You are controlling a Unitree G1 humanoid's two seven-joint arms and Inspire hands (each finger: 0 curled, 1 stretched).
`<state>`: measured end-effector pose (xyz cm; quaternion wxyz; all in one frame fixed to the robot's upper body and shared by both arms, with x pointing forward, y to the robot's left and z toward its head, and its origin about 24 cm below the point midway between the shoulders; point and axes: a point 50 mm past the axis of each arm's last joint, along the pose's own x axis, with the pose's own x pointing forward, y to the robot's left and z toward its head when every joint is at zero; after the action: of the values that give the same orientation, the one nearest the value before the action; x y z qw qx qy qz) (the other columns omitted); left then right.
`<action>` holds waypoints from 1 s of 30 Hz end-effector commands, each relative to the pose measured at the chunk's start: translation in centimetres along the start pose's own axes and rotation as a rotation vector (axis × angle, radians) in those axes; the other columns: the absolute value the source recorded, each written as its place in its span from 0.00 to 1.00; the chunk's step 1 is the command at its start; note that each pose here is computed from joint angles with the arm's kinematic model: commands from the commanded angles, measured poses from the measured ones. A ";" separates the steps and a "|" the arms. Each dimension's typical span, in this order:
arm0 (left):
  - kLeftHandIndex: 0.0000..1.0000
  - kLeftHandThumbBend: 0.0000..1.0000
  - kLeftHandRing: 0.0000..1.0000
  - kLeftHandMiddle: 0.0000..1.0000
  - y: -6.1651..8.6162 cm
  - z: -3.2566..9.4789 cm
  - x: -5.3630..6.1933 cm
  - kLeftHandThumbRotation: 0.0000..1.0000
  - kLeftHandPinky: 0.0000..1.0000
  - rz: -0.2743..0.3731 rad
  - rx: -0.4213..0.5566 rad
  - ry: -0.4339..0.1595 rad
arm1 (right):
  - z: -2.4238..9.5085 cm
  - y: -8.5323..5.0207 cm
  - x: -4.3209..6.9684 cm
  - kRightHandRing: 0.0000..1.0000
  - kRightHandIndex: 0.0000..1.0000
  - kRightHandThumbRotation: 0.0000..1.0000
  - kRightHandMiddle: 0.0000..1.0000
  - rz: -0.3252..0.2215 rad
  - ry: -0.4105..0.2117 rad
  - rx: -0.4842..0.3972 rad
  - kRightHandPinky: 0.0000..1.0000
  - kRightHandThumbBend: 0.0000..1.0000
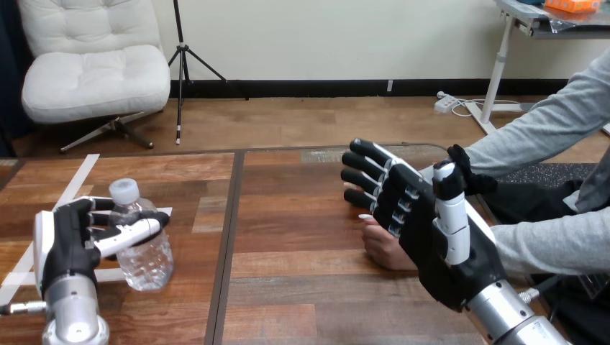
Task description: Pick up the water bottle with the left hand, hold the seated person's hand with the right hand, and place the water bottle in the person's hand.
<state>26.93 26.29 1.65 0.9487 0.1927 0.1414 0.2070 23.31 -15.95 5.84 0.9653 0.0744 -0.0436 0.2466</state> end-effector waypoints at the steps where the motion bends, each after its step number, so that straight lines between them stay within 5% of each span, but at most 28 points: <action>1: 0.44 0.75 0.36 0.41 1.5 9.2 -2.3 0.00 0.31 -0.016 -0.124 -0.386 | 2.7 -1.6 2.4 0.92 0.90 1.00 0.91 0.017 -0.121 -0.162 0.92 0.90; 8: 0.43 0.72 0.36 0.41 1.6 9.8 -3.3 0.00 0.30 -0.051 -0.152 -0.446 | 2.8 -2.2 2.7 0.92 0.90 1.00 0.91 0.024 -0.118 -0.246 0.92 0.88; 30: 0.42 0.75 0.35 0.41 1.8 11.2 -5.3 0.00 0.30 -0.056 -0.172 -0.505 | 2.6 -4.1 3.5 0.90 0.89 1.00 0.90 -0.026 -0.098 -0.484 0.89 0.89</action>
<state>24.01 24.67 2.41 0.9642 0.1658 0.1301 0.1608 23.57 -17.95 2.51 0.9726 -0.0425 0.0040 0.2287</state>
